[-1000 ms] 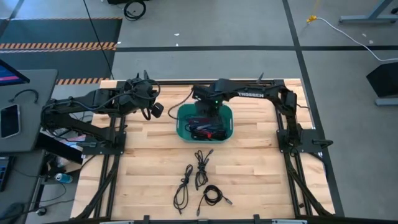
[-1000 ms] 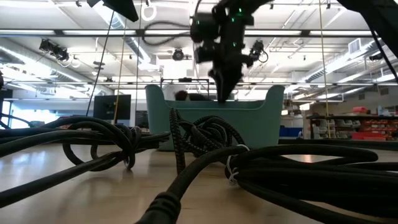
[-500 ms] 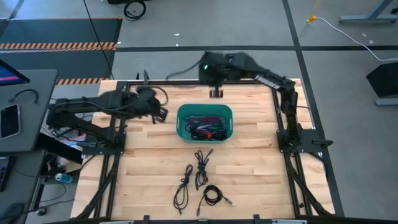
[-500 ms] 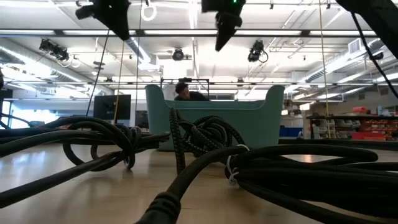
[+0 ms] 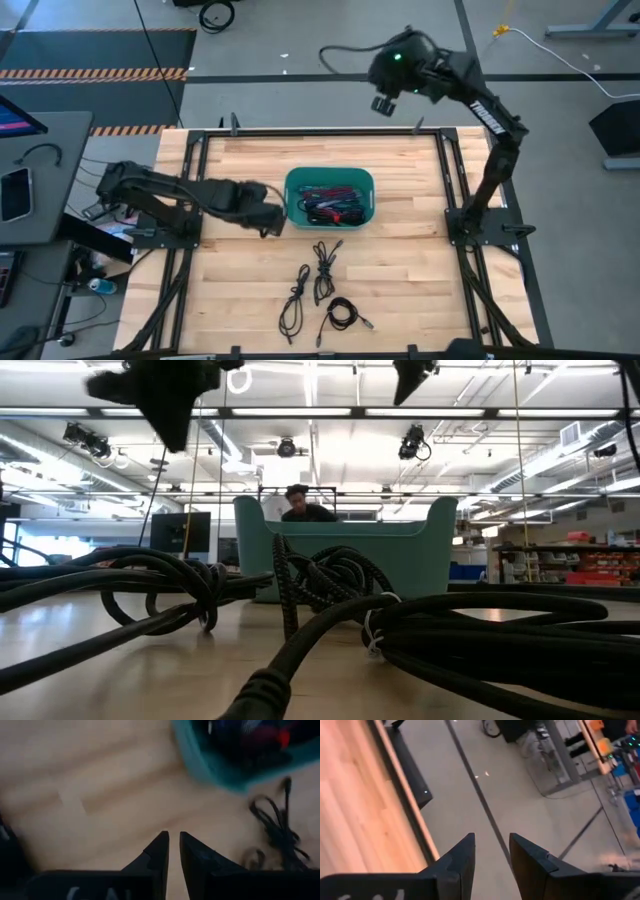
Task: Pick and place USB-C Cables
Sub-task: Put the left black charger cable into the light blue bin
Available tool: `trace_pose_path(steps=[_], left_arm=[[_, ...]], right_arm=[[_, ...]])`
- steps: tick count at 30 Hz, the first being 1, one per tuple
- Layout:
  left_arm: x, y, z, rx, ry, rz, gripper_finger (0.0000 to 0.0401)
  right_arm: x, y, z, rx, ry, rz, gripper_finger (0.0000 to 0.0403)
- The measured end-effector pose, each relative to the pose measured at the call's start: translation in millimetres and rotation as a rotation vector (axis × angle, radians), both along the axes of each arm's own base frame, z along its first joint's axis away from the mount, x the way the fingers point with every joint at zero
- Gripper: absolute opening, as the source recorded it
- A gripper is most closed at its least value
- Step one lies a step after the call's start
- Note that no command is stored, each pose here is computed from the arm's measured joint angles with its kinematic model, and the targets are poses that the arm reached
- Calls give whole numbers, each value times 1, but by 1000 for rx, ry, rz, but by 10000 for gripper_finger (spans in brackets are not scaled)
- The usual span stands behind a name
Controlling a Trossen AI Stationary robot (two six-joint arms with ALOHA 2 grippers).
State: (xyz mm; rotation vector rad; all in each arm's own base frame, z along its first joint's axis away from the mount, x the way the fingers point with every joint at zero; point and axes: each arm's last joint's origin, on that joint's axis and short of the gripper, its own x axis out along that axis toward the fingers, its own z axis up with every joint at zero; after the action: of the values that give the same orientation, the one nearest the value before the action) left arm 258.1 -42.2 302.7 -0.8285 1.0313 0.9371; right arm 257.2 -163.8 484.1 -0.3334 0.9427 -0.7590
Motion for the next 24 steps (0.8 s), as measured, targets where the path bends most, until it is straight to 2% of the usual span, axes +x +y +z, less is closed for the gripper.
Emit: trace_pose_path(steps=[3, 6, 8, 13, 16, 18, 21, 24], left_arm=[[-1, -16, -2, -112, -18, 91, 50], [-1, -32, -1, -143, -87, 168, 50], [0, -41, 1, -144, -141, 171, 50], [7, -53, 4, -113, -219, -53, 50], [9, -51, 5, -29, -212, -199, 50], [11, -46, 6, -7, -216, -210, 50], [15, -39, 6, -33, -247, -110, 50], [22, -42, 5, -36, -272, -152, 53]], right_arm=[[-13, -4, 8, -11, -35, -26, 126], [-25, -9, 12, -4, -63, -32, 126], [-28, -14, 13, 12, -79, -29, 126], [-34, -25, 13, 41, -115, -3, 126], [-37, -29, 13, 37, -108, -1, 126], [-40, -32, 13, 32, -93, -3, 126], [-45, -35, 11, 43, -73, -19, 126], [-49, -38, 10, 53, -62, -37, 126]])
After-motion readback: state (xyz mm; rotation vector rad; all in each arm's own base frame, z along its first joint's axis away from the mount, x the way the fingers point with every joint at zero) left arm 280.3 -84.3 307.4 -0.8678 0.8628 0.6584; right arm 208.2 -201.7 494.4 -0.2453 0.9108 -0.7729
